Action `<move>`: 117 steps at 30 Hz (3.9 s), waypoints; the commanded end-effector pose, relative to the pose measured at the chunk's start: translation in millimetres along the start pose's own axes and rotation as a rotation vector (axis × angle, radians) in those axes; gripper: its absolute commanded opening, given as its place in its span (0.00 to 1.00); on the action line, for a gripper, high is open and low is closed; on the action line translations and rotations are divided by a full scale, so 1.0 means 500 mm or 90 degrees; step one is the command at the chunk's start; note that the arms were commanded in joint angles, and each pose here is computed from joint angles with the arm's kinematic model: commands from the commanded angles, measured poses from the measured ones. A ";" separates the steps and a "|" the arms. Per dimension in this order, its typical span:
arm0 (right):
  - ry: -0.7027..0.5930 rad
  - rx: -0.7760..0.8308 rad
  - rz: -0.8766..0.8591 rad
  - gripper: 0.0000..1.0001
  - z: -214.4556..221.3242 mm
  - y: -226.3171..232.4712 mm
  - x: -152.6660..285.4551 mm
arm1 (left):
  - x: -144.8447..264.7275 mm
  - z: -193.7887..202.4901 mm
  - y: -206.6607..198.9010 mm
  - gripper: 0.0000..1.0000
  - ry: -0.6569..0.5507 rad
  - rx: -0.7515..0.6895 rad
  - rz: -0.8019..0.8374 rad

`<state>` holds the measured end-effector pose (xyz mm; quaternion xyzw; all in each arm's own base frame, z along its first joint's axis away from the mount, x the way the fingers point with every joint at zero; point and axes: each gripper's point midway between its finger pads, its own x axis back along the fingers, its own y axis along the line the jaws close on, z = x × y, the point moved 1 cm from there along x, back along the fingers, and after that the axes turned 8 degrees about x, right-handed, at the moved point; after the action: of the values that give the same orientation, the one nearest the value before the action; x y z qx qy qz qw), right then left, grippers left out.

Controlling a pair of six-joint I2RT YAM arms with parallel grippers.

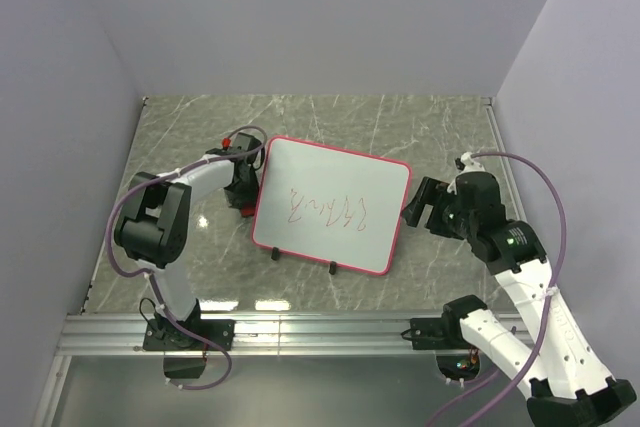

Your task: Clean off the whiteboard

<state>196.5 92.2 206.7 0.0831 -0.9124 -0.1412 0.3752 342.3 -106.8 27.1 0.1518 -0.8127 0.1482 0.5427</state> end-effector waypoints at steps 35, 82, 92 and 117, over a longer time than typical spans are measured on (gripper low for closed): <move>0.014 -0.100 -0.138 0.88 -0.092 0.030 -0.171 | 0.465 0.160 -0.421 0.00 -0.145 -0.183 0.378; -0.049 -0.103 -0.362 0.00 0.145 0.027 -0.167 | 0.133 0.247 -0.188 0.00 -0.255 -0.027 0.218; -0.041 -0.092 -0.371 0.00 0.143 0.031 -0.165 | 0.253 0.285 -0.427 0.00 -0.197 -0.079 0.404; -0.021 -0.092 -0.394 0.00 0.137 0.044 -0.162 | 0.175 0.177 -0.304 0.00 -0.141 -0.003 0.331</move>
<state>204.1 146.9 115.0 0.3287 -0.8380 -0.3175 0.2982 299.6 -321.1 118.1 -0.0810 -0.8784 0.2994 0.3636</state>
